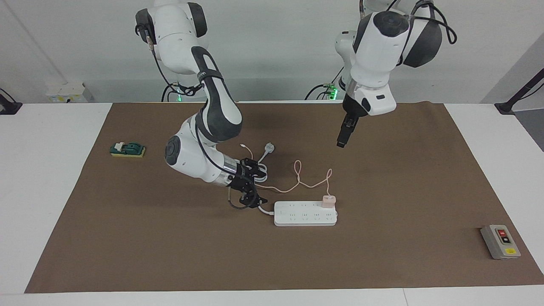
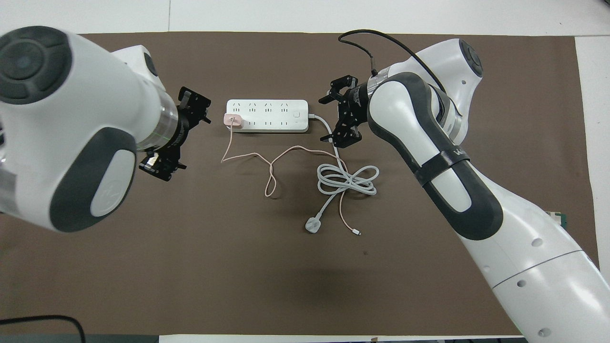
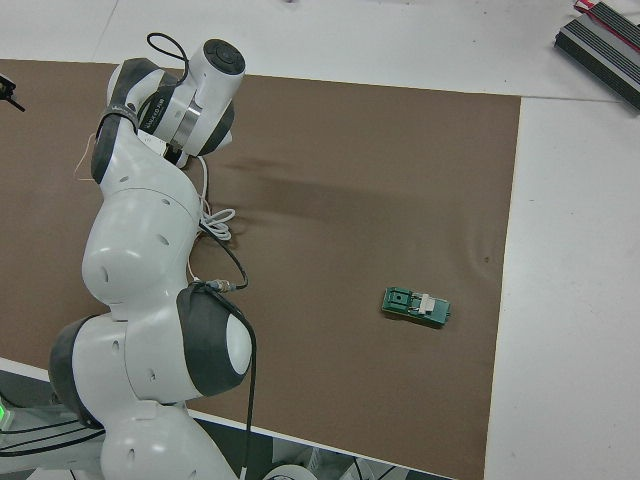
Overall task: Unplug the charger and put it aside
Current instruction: 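Reach the left gripper to the pink charger while the right gripper reaches the strip, then grasp the pink charger with the left gripper while the right gripper holds the strip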
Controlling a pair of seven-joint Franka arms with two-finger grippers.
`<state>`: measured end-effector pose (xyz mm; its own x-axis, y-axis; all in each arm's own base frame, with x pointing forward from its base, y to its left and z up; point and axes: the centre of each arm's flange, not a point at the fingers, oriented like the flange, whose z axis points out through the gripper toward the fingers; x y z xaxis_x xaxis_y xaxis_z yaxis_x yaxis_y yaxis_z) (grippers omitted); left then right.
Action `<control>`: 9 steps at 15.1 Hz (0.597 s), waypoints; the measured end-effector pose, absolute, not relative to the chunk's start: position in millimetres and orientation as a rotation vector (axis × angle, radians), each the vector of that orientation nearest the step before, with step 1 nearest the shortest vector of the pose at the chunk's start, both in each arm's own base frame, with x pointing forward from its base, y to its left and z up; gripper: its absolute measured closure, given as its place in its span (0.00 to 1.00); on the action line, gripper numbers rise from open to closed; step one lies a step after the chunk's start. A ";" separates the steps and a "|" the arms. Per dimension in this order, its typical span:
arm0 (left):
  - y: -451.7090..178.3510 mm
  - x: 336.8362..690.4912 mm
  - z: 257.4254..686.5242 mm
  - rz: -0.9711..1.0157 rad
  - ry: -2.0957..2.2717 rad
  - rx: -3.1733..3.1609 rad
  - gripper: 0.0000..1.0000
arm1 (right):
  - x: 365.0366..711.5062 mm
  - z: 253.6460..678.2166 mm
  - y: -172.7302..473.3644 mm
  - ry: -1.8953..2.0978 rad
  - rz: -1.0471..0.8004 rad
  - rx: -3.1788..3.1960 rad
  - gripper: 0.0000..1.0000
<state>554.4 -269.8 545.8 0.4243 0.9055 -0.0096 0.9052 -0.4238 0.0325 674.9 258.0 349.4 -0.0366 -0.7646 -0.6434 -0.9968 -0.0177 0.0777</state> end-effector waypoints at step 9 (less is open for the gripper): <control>-323.5 636.1 455.9 -0.005 2.139 2.361 0.00 | 700.7 297.3 294.5 1.825 0.787 -1.823 0.00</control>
